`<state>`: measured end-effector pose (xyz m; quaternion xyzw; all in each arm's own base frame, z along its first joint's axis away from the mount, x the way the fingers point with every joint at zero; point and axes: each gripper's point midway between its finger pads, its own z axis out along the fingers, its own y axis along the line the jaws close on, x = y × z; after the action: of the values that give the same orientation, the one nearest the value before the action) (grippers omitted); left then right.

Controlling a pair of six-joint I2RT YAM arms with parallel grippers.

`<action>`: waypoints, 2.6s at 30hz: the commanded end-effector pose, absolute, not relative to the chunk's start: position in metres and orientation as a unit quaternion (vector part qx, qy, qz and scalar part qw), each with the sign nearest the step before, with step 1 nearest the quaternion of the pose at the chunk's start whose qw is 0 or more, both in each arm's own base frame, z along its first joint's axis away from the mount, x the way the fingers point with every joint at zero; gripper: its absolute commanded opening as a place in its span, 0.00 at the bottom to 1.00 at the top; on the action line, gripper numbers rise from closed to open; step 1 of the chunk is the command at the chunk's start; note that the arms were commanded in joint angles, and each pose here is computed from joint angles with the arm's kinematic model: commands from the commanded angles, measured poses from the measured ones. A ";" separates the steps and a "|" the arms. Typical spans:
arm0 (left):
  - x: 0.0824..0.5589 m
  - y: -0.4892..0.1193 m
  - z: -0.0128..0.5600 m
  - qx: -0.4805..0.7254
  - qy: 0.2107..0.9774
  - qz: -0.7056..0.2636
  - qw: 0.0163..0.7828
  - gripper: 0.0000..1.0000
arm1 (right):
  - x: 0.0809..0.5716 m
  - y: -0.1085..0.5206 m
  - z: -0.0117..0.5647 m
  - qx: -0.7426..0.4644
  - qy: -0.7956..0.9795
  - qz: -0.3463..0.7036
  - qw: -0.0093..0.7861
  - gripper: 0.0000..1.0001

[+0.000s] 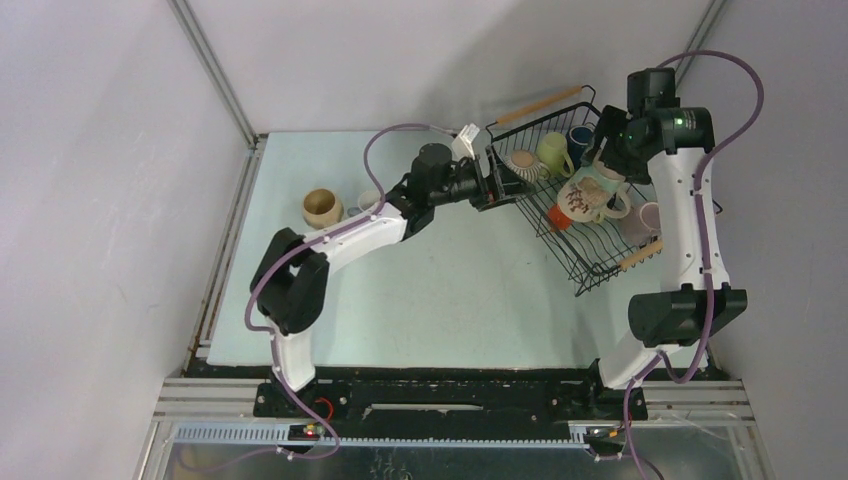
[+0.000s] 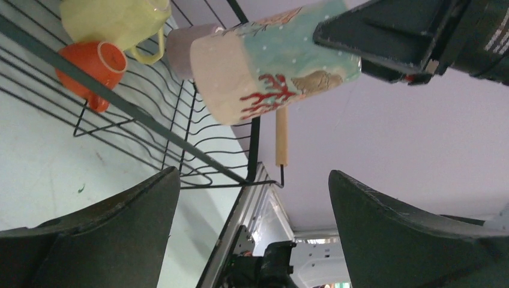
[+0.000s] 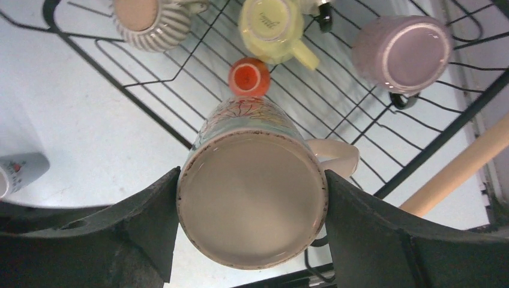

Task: Unload the cups from the dish rack
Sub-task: Place the cup at the center of the board.

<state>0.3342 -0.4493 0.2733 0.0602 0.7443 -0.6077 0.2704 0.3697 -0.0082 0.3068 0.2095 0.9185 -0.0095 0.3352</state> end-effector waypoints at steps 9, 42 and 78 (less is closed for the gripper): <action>0.348 -0.468 0.306 0.041 0.692 -0.666 0.275 1.00 | 0.375 0.048 0.363 0.186 0.889 0.144 0.394 0.14; 0.321 -0.432 0.405 0.022 0.529 -0.818 0.226 0.63 | 0.393 0.101 0.379 0.152 0.844 0.375 0.352 0.14; 0.322 -0.380 0.446 -0.010 0.493 -0.808 0.322 0.00 | 0.384 0.134 0.352 0.168 0.803 0.463 0.336 1.00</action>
<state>0.3434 -0.4154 0.3660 -0.0452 0.5840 -0.7766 0.2319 0.3974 0.1252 0.3368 0.2016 0.8069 0.4585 0.3132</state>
